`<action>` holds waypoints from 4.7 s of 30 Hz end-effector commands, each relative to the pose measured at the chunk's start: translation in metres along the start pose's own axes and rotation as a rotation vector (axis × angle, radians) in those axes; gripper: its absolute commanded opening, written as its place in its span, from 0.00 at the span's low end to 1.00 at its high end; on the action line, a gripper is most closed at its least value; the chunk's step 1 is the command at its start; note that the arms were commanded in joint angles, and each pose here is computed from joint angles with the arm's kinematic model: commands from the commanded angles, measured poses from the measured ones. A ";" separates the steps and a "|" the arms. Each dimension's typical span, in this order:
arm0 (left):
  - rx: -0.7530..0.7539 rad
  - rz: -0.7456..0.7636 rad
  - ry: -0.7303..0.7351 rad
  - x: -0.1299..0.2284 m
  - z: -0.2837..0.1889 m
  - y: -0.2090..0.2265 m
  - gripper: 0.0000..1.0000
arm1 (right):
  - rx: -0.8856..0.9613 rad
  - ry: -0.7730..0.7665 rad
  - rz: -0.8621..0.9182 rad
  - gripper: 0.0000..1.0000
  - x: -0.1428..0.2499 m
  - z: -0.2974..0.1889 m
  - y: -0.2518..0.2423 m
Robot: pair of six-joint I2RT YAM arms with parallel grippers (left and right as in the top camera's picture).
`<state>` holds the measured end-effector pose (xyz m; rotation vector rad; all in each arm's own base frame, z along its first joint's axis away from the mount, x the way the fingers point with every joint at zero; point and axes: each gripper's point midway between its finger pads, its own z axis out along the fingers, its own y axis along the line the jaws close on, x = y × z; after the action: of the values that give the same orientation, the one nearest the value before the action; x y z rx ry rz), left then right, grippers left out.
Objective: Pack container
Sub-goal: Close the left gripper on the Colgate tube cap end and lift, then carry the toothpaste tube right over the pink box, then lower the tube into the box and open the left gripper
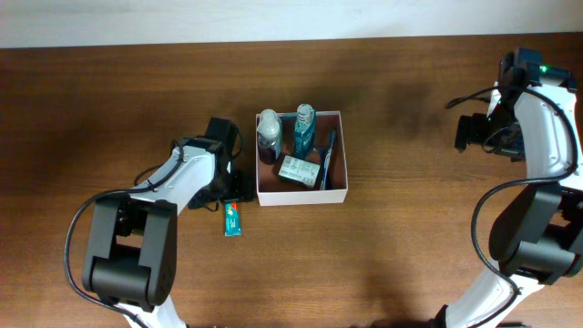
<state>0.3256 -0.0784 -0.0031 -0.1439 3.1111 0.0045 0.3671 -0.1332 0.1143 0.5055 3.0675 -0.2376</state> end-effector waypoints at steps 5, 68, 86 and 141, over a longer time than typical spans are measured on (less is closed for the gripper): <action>0.008 -0.018 0.012 0.003 0.008 0.001 0.80 | -0.006 -0.008 0.000 0.99 -0.004 -0.001 -0.001; 0.150 0.440 -0.588 -0.133 -0.249 -0.103 0.14 | -0.006 -0.008 0.000 0.99 -0.004 -0.001 -0.001; 0.208 0.989 -0.689 -0.063 -0.263 -0.237 0.15 | -0.006 -0.009 0.000 0.99 -0.004 -0.001 -0.001; 0.186 0.911 -0.478 -0.017 -0.278 -0.195 0.59 | -0.006 -0.008 0.000 0.99 -0.004 -0.001 -0.001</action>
<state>0.3674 -0.2832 0.2176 1.1677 2.4984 -0.1433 0.3670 -0.1332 0.1143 0.5043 3.0681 -0.2376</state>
